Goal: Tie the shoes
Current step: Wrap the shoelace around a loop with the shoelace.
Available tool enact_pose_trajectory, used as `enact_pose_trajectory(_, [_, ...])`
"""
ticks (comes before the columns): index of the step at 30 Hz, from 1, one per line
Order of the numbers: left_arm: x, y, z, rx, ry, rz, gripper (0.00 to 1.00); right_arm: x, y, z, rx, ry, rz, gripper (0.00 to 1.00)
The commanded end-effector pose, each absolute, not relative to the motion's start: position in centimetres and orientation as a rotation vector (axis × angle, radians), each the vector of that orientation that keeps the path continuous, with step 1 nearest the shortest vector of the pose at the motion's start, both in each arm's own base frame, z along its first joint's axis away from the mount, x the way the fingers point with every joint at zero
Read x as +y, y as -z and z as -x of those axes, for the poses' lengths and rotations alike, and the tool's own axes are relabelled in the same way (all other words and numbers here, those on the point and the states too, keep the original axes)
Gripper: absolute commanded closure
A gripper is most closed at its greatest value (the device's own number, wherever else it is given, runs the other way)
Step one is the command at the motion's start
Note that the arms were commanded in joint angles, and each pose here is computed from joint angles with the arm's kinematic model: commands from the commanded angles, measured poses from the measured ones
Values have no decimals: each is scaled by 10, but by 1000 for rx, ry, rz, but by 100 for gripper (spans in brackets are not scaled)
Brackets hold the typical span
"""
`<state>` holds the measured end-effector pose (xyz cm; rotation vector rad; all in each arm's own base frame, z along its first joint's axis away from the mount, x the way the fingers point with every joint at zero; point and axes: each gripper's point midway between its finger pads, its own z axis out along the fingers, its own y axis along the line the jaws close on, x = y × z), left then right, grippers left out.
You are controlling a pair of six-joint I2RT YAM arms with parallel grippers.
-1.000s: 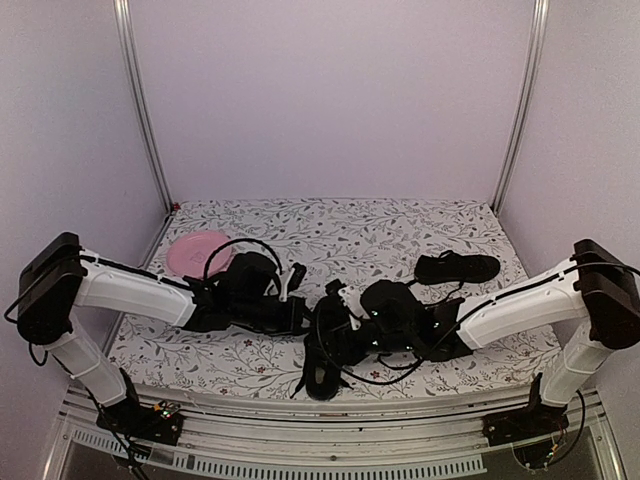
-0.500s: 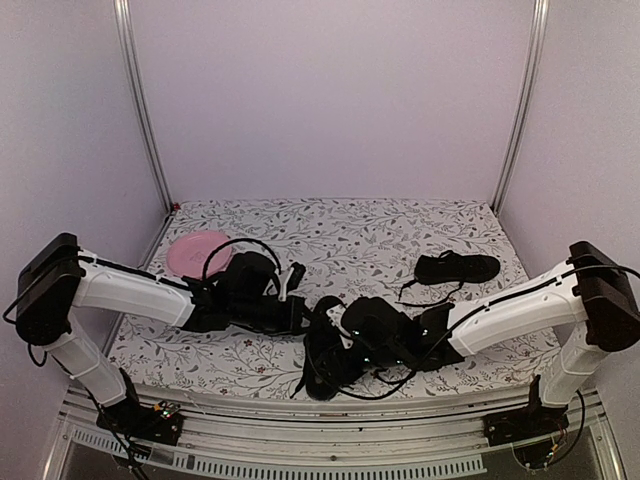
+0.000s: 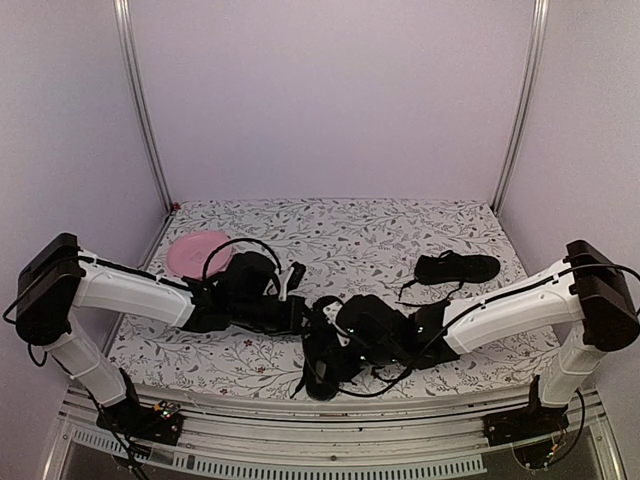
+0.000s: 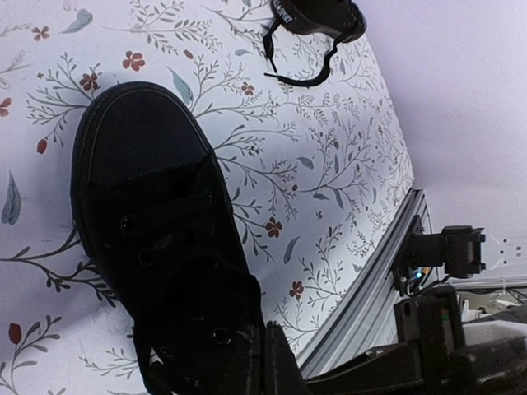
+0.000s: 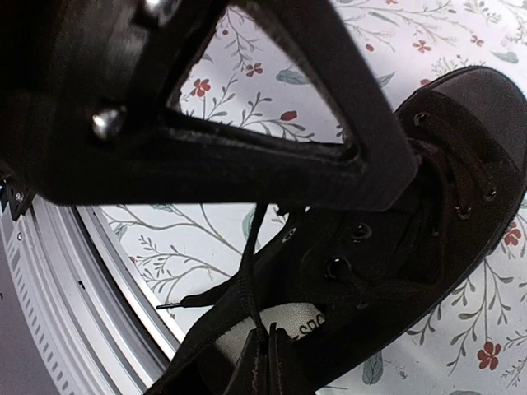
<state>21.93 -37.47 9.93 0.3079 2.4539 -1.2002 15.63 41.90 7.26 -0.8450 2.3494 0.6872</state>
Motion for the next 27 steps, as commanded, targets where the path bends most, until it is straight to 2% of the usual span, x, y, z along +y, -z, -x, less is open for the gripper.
enact_pose_trajectory(1, [-375, -107, -215, 2422, 1222, -313, 100, 419, -121, -174, 2262, -691, 728, 98])
enact_pose_trajectory(7, [-374, -109, -215, 2418, 1219, -307, 100, 399, -133, -188, 2292, -636, 652, 98])
enact_pose_trajectory(12, [-366, -119, -217, 2371, 1210, -279, 100, 379, -134, -171, 2320, -672, 702, 98])
enact_pose_trajectory(20, [-359, -125, -202, 2319, 1285, -323, 100, 339, -84, -143, 2503, -655, 703, 98])
enact_pose_trajectory(27, [-351, -107, -179, 2359, 1331, -359, 100, 325, -56, -153, 2589, -693, 568, 98])
